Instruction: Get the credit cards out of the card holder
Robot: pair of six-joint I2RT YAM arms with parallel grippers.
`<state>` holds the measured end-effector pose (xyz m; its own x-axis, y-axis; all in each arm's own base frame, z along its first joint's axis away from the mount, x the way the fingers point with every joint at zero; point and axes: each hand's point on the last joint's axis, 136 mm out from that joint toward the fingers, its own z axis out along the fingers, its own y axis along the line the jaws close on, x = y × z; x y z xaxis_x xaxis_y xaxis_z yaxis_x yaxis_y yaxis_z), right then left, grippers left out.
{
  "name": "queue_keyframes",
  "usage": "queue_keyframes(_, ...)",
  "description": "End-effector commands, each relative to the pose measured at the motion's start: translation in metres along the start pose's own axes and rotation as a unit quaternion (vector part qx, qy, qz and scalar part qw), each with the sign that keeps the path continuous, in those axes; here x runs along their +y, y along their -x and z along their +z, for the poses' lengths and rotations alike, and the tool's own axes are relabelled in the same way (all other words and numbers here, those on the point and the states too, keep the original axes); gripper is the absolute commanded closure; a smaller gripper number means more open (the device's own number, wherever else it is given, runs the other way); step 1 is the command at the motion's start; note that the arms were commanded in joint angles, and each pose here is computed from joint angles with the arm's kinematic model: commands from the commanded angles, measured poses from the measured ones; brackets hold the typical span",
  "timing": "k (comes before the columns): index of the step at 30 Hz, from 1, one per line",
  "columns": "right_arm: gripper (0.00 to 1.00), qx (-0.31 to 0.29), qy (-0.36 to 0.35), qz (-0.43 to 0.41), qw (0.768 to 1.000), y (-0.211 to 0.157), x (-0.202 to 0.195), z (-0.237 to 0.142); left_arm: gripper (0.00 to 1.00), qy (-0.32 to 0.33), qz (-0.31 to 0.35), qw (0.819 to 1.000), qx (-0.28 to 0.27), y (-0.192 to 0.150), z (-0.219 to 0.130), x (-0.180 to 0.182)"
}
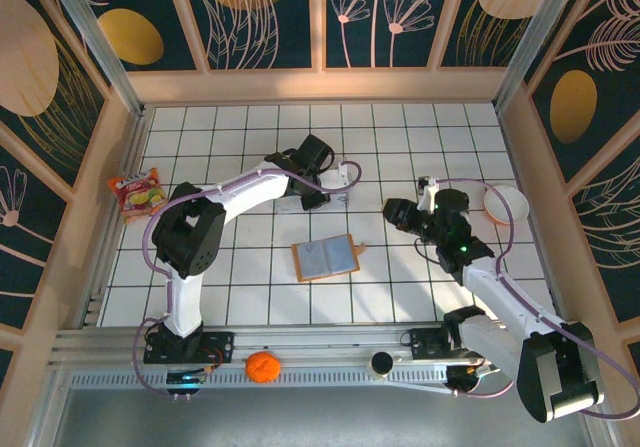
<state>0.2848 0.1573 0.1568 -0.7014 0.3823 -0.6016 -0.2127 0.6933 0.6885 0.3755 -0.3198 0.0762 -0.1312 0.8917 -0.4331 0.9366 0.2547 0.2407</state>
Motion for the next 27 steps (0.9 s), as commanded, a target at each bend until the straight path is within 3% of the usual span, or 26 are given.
queue_keyframes(1, 0.65, -0.015, 0.022, -0.013, 1.0, 0.013, 0.013, -0.002, 0.8, 0.05, -0.02, 0.997, -0.049, 0.031, -0.032, 0.024)
queue_keyframes(6, 0.63, 0.0, 0.032, -0.015, 0.999, 0.004, 0.015, 0.0, 0.78, 0.097, -0.051, 0.987, -0.121, 0.062, -0.075, 0.044)
queue_keyframes(10, 0.62, 0.021, 0.039, -0.022, 0.999, -0.009, 0.02, 0.006, 0.66, 0.143, -0.097, 0.961, -0.215, 0.085, -0.123, 0.059)
queue_keyframes(14, 0.62, 0.043, 0.04, -0.043, 0.997, -0.025, 0.031, 0.014, 0.48, 0.179, -0.175, 0.909, -0.334, 0.095, -0.186, 0.062)
queue_keyframes(19, 0.62, 0.086, 0.037, -0.09, 0.992, -0.053, 0.048, 0.026, 0.25, 0.186, -0.287, 0.827, -0.446, 0.073, -0.238, 0.053)
queue_keyframes(22, 0.62, 0.116, 0.038, -0.12, 0.985, -0.073, 0.058, 0.033, 0.04, 0.183, -0.361, 0.798, -0.447, 0.04, -0.233, 0.044)
queue_keyframes(27, 0.62, 0.16, 0.032, -0.178, 0.97, -0.106, 0.073, 0.044, 0.01, 0.193, -0.467, 0.751, -0.425, -0.014, -0.223, 0.031)
